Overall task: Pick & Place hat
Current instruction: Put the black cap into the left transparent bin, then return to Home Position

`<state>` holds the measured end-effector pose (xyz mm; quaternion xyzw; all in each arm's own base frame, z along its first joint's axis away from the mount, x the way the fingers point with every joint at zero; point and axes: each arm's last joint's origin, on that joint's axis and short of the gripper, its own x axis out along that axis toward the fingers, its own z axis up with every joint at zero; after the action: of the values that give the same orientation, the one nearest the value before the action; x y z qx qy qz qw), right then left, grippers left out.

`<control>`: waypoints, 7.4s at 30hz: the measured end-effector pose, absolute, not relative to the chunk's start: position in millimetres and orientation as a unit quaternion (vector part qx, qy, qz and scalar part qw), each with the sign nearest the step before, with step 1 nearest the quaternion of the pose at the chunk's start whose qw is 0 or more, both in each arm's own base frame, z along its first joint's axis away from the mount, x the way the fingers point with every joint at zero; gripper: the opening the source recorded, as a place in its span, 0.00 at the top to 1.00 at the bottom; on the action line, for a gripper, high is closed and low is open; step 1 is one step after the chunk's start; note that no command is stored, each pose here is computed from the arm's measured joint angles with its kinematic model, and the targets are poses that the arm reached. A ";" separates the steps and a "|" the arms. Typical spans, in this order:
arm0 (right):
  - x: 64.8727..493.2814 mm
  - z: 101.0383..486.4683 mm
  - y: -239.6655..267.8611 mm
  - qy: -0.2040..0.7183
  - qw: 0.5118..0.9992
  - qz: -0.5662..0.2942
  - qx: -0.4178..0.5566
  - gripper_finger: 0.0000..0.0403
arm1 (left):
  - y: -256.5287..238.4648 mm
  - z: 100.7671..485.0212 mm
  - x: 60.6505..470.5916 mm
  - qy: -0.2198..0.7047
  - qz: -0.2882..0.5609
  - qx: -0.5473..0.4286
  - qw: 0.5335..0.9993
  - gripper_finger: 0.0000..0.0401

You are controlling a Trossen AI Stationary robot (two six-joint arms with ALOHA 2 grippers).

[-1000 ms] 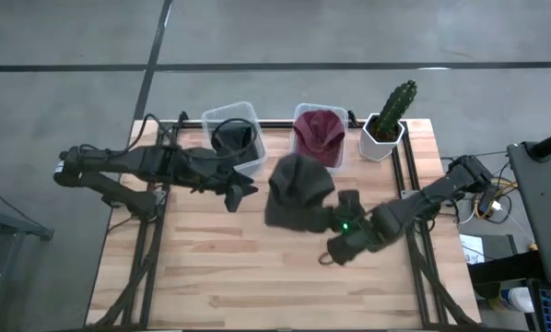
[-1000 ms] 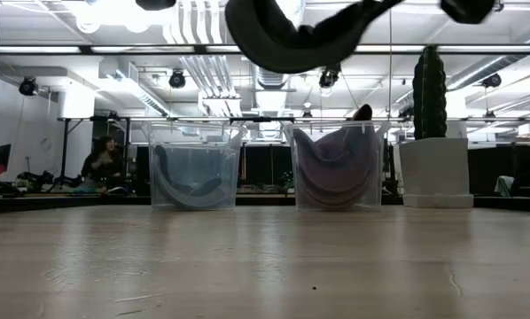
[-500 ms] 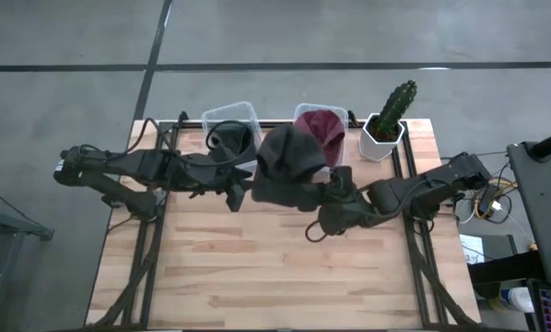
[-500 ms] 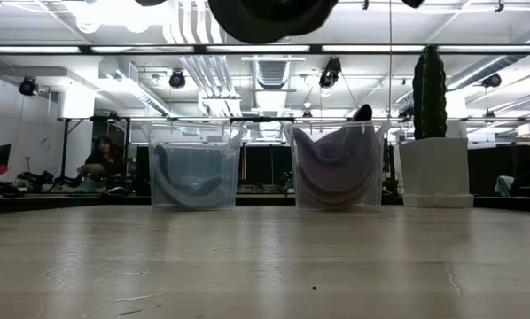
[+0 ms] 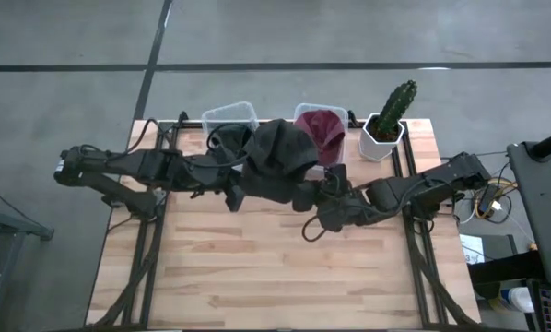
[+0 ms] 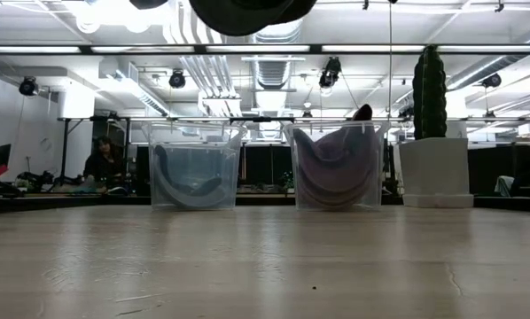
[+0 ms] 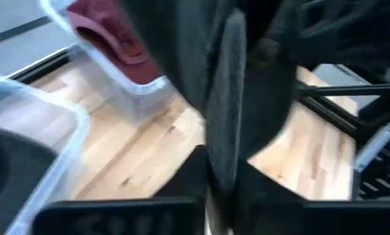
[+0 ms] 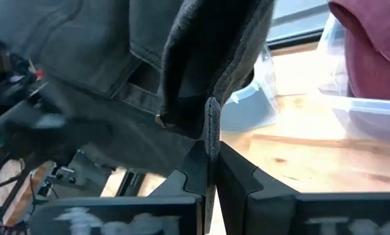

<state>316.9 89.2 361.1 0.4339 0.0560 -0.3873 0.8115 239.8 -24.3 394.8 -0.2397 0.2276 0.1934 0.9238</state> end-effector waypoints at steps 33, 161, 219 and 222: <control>317.4 376.0 84.9 0.185 0.921 -0.319 0.122 0.35 | 47.4 385.4 191.1 0.119 0.464 -0.415 0.773 0.99; 177.2 302.9 22.0 0.092 0.988 -0.039 0.119 0.98 | -11.0 360.9 122.8 0.048 0.074 -0.278 0.956 1.00; 126.9 184.1 22.2 -0.077 0.985 0.133 0.083 0.98 | -24.2 185.9 103.0 -0.058 -0.092 -0.125 0.986 1.00; 127.1 183.2 21.8 -0.071 0.984 0.132 0.092 0.98 | -23.2 182.3 99.3 -0.043 -0.090 -0.122 0.987 1.00</control>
<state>127.1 21.8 183.2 0.0919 -0.0715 0.1323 0.9844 99.3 -23.2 182.3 -0.1223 -0.0434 -0.0903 0.9874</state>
